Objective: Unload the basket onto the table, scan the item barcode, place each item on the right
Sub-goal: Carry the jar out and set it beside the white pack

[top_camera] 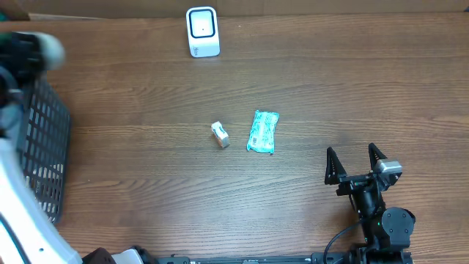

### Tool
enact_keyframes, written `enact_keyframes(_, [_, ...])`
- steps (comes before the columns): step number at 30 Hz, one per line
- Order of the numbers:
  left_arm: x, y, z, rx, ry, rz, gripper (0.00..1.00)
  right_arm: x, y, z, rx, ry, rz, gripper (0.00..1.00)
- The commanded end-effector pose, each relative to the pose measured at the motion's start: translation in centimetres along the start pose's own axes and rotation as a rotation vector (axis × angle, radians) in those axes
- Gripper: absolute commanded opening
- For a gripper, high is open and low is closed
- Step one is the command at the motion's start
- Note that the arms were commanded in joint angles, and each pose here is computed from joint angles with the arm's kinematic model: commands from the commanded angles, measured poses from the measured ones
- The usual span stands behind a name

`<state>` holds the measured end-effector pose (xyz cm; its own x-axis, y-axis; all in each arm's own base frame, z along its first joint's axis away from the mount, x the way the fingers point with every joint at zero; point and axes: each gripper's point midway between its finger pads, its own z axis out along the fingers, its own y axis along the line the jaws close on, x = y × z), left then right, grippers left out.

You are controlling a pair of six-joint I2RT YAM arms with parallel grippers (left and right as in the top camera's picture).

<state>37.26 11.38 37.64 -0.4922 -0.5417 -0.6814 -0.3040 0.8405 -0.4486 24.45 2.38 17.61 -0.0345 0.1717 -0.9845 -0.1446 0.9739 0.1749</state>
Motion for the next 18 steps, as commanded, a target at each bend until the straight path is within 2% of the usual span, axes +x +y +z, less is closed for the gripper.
enact_keyframes(1, [3.8,-4.2,2.5,0.073,0.146,0.088,0.57,0.2,0.0,0.0,-0.002,-0.002,0.0,1.0])
enact_keyframes(6, [11.1,-6.0,7.2,-0.032,0.395,0.227,0.57,0.2,0.0,0.0,-0.002,-0.002,0.0,1.0])
enact_keyframes(7, [14.5,-6.7,9.4,-0.079,0.499,0.294,0.57,0.2,0.0,0.0,-0.001,-0.002,0.0,1.0])
enact_keyframes(9, [17.3,-7.4,11.2,-0.097,0.583,0.339,0.57,0.2,0.0,0.0,-0.001,-0.002,0.0,1.0])
enact_keyframes(18, [27.1,-8.4,17.8,-0.176,0.815,0.496,0.57,0.2,0.0,0.0,-0.002,-0.002,0.0,1.0])
